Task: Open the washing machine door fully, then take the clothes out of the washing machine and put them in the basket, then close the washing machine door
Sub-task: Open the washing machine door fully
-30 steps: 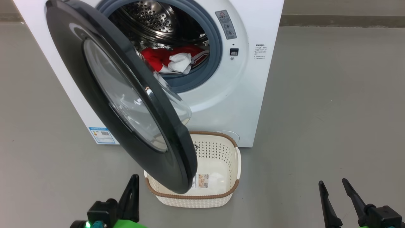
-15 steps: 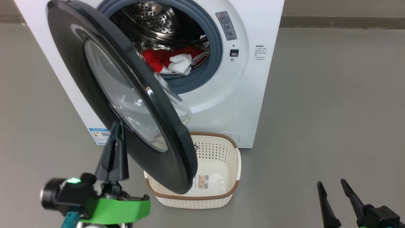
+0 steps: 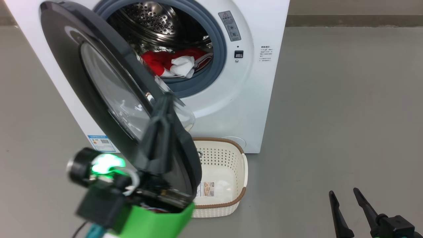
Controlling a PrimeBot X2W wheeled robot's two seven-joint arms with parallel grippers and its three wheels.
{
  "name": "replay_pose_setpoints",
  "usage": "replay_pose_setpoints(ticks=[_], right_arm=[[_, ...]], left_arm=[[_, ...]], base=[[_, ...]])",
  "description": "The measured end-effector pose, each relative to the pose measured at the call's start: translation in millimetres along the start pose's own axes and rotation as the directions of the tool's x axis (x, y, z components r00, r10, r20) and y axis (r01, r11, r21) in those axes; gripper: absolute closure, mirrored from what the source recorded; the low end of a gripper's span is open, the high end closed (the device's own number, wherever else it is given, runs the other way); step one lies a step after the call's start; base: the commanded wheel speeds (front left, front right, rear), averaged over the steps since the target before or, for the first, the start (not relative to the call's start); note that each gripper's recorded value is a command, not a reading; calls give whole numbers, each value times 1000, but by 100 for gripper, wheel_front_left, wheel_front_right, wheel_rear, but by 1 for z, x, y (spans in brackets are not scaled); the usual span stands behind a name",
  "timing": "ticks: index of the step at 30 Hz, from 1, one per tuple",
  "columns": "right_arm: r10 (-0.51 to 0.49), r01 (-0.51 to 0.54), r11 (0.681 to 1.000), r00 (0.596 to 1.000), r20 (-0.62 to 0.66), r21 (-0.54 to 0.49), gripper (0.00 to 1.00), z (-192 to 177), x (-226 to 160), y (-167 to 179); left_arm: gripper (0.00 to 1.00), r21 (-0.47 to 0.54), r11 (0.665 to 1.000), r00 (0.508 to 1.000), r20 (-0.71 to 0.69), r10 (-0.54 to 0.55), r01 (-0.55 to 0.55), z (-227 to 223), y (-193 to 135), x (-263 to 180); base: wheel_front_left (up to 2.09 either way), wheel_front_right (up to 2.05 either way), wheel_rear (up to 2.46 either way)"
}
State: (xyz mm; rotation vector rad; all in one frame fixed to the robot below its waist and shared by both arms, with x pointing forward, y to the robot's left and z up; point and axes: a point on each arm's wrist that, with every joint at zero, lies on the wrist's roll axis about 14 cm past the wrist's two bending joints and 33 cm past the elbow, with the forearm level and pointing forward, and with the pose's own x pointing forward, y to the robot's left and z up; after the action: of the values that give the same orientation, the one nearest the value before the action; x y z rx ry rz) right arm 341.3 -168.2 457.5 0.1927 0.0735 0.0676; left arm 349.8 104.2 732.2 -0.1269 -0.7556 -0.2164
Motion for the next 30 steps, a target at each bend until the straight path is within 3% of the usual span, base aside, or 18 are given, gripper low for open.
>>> replay_pose_setpoints(ticks=[5, 9, 15, 23, 30], right_arm=[[-6, 6, 1000, 1000, -4, -4, 0, -1, -1, -2], [-10, 10, 1000, 1000, -9, -3, 0, -3, -3, -3], [-9, 8, 1000, 1000, -13, -5, 0, -4, -3, -2], [-3, 3, 1000, 1000, -16, -6, 0, -5, -2, -1], [4, -4, 1000, 1000, -18, -6, 0, -6, -1, 1]], left_arm=[[100, -116, 988, 989, -90, -117, 106, -30, -41, -4], [100, -234, 958, 955, -206, -214, 164, -60, -77, -17], [100, -331, 934, 869, -412, -273, 136, -111, -100, -49], [100, -300, 954, 770, -608, -193, 2, -163, -80, -85], [100, -209, 973, 744, -665, -68, -99, -184, -42, -99]], base=[[0, 0, 0], [0, 0, 0], [0, 0, 0], [0, 0, 0], [0, 0, 0]])
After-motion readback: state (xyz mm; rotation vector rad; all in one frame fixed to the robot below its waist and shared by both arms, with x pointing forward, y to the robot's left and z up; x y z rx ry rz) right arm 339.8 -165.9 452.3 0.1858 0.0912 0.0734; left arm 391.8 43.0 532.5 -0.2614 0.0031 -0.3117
